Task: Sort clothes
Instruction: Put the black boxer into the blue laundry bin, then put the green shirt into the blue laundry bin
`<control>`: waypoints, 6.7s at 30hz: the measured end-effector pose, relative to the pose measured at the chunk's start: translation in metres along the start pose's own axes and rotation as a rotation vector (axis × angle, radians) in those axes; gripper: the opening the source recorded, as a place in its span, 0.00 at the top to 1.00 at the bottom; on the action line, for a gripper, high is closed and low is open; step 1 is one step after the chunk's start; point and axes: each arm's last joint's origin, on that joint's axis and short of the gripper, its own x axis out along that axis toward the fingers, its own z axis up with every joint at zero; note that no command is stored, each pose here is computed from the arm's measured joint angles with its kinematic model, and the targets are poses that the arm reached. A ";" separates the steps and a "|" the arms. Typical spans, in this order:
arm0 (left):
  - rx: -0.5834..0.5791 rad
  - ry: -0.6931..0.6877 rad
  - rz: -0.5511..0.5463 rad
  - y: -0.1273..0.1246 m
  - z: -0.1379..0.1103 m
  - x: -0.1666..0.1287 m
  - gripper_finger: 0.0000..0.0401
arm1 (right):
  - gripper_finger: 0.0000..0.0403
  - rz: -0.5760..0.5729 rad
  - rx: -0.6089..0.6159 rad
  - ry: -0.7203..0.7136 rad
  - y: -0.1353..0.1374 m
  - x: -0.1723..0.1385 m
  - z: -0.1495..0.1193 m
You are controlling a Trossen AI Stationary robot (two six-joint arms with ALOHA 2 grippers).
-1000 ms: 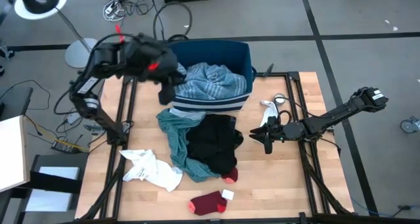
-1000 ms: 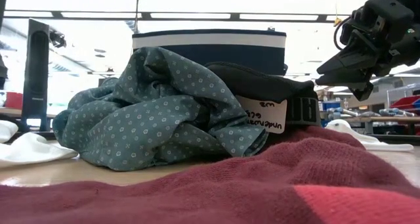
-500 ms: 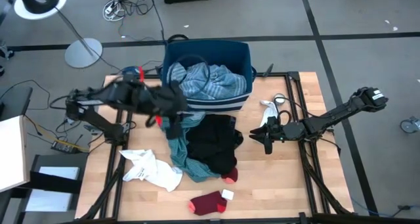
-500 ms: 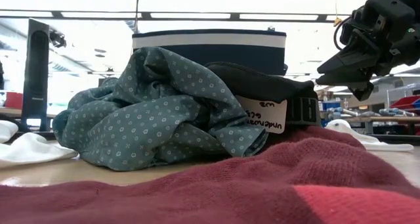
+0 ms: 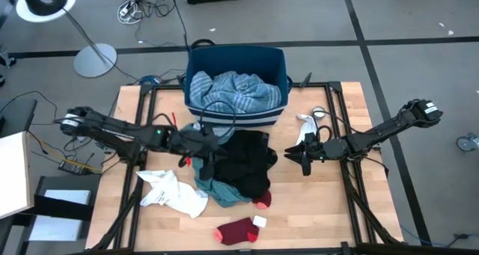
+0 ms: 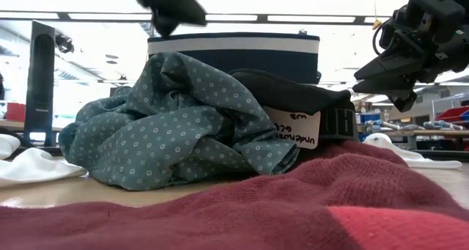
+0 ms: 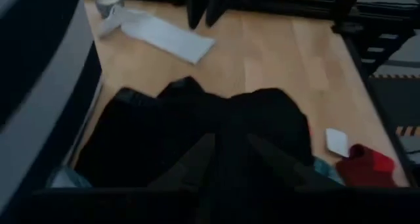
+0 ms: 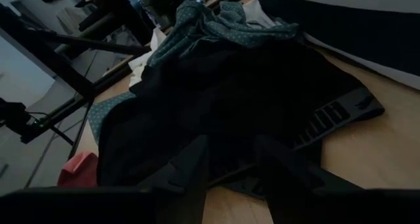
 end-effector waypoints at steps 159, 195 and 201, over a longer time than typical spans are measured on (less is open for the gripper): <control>-0.158 -0.252 0.078 0.068 -0.147 -0.117 0.65 | 0.98 -0.060 -0.597 0.311 0.123 0.267 0.157; -0.133 -0.256 0.081 0.068 -0.147 -0.117 0.65 | 1.00 -0.548 -0.529 -0.290 0.036 0.131 0.428; -0.133 -0.259 0.081 0.068 -0.146 -0.117 0.65 | 0.98 -0.359 -0.410 0.211 0.017 0.184 0.365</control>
